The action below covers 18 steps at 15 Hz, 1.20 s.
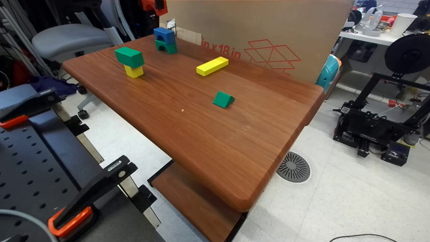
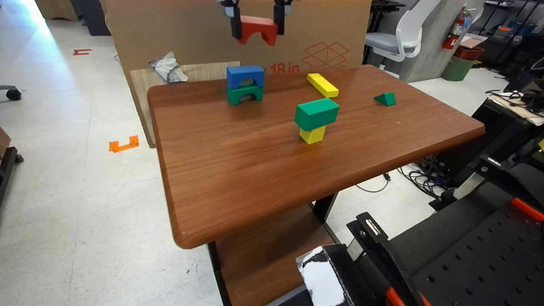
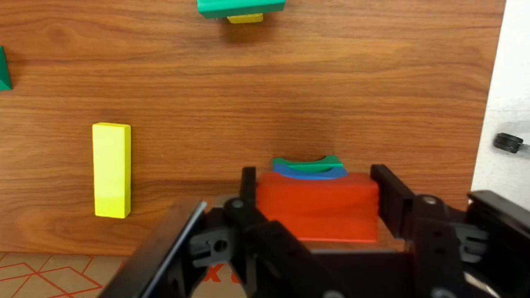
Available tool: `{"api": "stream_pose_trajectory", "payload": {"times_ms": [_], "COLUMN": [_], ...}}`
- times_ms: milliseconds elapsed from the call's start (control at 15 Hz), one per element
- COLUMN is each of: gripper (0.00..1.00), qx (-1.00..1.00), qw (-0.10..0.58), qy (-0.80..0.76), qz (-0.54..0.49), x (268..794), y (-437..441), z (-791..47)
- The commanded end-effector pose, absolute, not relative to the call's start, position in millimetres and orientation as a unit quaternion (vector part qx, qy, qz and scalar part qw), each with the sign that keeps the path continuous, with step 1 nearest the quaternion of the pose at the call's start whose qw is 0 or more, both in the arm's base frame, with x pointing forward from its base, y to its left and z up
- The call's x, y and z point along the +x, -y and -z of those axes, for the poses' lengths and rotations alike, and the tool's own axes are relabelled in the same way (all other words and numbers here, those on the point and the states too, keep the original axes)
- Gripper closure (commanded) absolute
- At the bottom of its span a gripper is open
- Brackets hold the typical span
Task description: Pick up the orange object and put it on top of the blue object
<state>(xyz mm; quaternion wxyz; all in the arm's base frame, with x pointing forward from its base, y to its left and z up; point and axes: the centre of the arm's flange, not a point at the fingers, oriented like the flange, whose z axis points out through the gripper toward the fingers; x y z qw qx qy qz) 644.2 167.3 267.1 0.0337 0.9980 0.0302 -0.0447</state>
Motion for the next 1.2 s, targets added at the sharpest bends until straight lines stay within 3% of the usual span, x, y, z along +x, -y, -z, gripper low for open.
{"api": "stream_pose_trajectory", "payload": {"times_ms": [0, 1133], "gripper": [0.56, 0.56], "qx": [0.998, 0.996], "qw": [0.035, 0.038], "qy": [-0.029, -0.025], "qz": [0.037, 0.072], "x": [636, 647], "y": [-174, -169], "z": [-270, -250]}}
